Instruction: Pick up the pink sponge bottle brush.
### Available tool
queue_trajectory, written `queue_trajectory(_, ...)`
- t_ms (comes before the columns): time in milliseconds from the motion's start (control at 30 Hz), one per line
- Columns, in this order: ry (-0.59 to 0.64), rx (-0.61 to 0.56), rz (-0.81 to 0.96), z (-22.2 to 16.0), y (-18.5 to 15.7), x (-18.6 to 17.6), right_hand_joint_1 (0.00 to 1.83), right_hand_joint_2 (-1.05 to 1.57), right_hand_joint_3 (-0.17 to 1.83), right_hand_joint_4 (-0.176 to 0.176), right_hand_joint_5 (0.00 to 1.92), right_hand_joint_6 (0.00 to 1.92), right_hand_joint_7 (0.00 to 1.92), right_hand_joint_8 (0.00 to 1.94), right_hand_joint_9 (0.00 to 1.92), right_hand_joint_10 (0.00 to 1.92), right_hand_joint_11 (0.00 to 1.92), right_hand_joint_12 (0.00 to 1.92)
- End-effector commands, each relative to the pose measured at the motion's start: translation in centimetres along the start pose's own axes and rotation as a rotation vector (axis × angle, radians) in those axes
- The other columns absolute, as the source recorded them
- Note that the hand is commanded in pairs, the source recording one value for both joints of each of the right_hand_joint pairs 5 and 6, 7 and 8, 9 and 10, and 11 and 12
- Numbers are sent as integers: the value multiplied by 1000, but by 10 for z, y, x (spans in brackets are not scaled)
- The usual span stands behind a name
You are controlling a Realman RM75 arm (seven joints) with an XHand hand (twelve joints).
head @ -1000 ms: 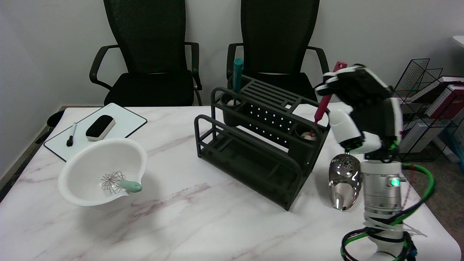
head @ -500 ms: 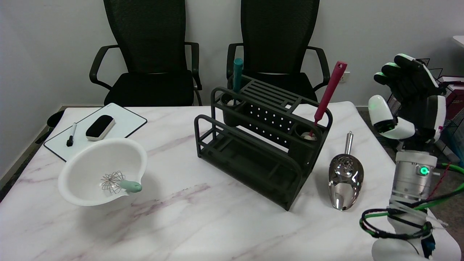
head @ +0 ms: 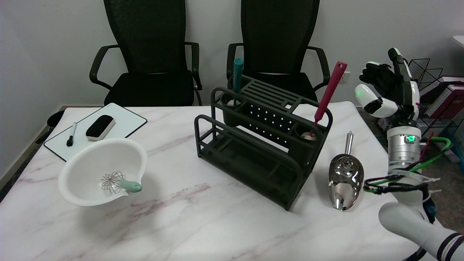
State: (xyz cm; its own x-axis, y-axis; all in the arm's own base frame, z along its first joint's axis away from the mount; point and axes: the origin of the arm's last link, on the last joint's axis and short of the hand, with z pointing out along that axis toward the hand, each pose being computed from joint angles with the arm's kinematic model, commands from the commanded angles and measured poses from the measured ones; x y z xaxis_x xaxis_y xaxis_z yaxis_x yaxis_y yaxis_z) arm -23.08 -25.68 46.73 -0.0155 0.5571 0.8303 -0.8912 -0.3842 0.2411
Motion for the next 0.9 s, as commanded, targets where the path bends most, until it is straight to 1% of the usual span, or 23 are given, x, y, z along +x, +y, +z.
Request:
queue_trajectory(33,30,-230,241,70,20,51,1153,-205,1223,0,112,112,585,585,624,624,623,623)
queue_trajectory(100,10,-234,333,72,19,49,1154,-208,1229,0,104,104,580,580,621,621,619,619)
queue_trajectory(200,-29,-231,406,73,16,41,1153,-150,1213,0,97,97,564,564,628,628,623,623)
queue_trajectory(233,-46,-225,431,73,14,38,1152,-130,1210,0,92,92,545,545,620,620,603,603)
queue_trajectory(300,-80,-223,442,71,12,34,1151,-64,1205,0,89,89,515,515,565,565,462,462)
queue_trajectory(400,-129,-229,456,64,11,33,1151,-9,1293,0,57,57,455,455,520,520,432,432)
queue_trajectory(500,-165,-249,484,52,12,32,1120,-2,1389,0,32,32,339,339,457,457,401,401)
queue_trajectory(533,-207,-243,572,45,5,18,1113,-15,1410,0,21,21,326,326,440,440,395,395)
queue_trajectory(567,-275,-234,712,35,-9,-4,1102,-40,1446,0,11,11,307,307,416,416,389,389)
queue_trajectory(600,-186,-234,503,39,11,32,1074,-116,1539,0,0,0,285,285,362,362,367,367)
queue_trajectory(633,-191,-225,505,34,10,32,1043,-168,1532,0,0,0,269,269,339,339,350,350)
queue_trajectory(667,-197,-214,508,31,9,33,1019,-181,1441,0,0,0,263,263,331,331,344,344)
queue_trajectory(700,-199,-208,508,28,9,32,1013,-177,1393,0,0,0,261,261,330,330,343,343)
queue_trajectory(733,-207,-198,505,24,8,32,995,-154,1213,0,0,0,258,258,327,327,340,340)
queue_trajectory(767,-217,-192,503,21,7,31,986,-140,1120,0,0,0,260,260,334,334,340,340)
queue_trajectory(867,-245,-202,515,12,8,22,969,-117,997,0,0,0,269,269,348,348,344,344)
queue_trajectory(900,-251,-207,518,11,9,20,965,-115,985,0,0,0,272,272,352,352,347,347)
